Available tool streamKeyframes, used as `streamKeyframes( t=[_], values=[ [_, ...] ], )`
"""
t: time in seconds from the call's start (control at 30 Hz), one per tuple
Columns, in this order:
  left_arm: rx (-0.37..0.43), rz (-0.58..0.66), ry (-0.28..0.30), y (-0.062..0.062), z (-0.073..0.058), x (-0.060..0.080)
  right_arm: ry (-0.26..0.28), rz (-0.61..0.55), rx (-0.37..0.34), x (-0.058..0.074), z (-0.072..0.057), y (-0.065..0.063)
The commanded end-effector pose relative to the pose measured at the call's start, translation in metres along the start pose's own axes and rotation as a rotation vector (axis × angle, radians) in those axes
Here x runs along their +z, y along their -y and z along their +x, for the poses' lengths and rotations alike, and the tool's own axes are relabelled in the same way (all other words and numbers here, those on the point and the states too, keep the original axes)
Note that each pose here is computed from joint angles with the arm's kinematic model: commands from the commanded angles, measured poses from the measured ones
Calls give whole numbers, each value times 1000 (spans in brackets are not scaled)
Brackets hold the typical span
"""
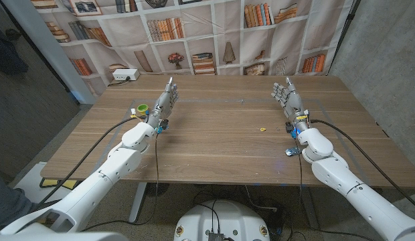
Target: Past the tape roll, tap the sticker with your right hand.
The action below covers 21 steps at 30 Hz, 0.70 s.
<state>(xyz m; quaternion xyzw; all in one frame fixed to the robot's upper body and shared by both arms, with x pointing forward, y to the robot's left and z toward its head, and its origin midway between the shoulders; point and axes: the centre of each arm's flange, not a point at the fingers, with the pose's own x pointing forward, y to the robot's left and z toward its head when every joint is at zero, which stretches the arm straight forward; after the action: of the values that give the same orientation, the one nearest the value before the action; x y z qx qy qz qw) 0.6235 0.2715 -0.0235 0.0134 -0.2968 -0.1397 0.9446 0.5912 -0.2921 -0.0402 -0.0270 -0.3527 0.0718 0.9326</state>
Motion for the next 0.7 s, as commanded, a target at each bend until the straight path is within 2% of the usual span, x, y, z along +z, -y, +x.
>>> streamKeyframes(
  t=[0.03, 0.2, 0.43, 0.7],
  values=[
    [-5, 43, 0, 2, -1, 3, 16, -100, -21, 9, -14, 0],
    [11, 48, 1, 1, -5, 4, 23, -117, -28, 12, -20, 4],
    [37, 67, -4, -2, -12, 5, 35, -123, -72, 16, -33, 8],
    [52, 51, -11, -7, -23, 2, 32, -214, -106, 23, -39, 9]
  ],
)
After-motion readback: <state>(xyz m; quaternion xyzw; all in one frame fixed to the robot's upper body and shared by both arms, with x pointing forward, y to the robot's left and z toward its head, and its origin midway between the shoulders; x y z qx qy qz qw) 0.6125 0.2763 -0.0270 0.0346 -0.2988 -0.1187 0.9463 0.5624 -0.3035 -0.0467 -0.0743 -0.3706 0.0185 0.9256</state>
